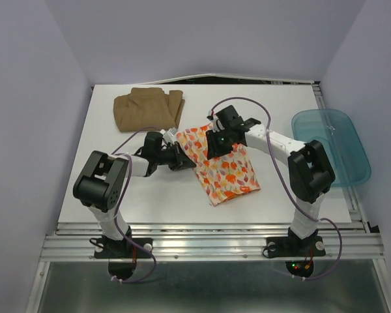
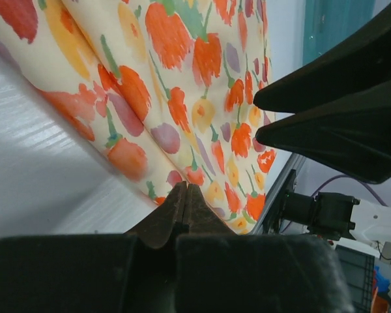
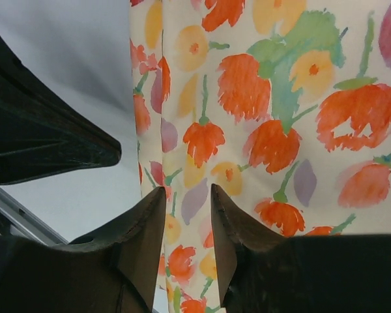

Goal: Fold and stack the skirts
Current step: Fold the skirt

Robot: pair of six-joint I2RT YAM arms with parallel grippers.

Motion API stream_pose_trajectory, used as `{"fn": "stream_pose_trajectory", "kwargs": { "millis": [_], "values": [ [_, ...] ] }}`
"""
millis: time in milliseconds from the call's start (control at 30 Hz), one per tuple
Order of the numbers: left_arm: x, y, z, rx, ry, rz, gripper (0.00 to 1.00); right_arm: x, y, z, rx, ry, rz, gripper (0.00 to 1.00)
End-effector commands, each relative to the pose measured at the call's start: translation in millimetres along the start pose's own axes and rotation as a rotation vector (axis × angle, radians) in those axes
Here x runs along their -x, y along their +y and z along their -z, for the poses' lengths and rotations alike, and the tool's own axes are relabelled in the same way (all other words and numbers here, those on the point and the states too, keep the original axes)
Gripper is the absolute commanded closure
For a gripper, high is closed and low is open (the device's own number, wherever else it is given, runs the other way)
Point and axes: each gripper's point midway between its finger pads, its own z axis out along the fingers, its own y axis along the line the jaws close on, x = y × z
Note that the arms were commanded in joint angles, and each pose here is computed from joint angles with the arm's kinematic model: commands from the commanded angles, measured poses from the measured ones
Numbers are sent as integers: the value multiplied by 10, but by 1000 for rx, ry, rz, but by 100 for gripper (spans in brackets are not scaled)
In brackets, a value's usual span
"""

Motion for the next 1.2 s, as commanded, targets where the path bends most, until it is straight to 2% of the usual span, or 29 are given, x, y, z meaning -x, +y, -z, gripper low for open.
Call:
{"fn": "stream_pose_trajectory", "kwargs": {
  "millis": [0, 433, 800, 900, 967, 1067, 1167],
  "values": [
    [150, -137, -78, -42, -30, -18, 100, 100, 59, -122, -26, -36, 29, 61],
    [138, 170, -186, 84, -23, 0, 100, -124, 175, -403, -99, 28, 101, 60],
    [113, 227, -197, 100, -15, 4, 100, 0, 149, -598, -203, 17, 151, 60],
    [102, 246, -205, 103, -12, 8, 100, -26, 97, -646, -224, 35, 151, 65],
    [113, 243, -209, 104, -13, 10, 100, -21, 70, -653, -237, 35, 159, 74],
    [111, 251, -213, 106, -11, 10, 100, -9, 70, -642, -239, 34, 164, 80],
    [108, 267, -214, 112, -11, 11, 100, 14, 22, -629, -270, 30, 165, 92]
  ]
}}
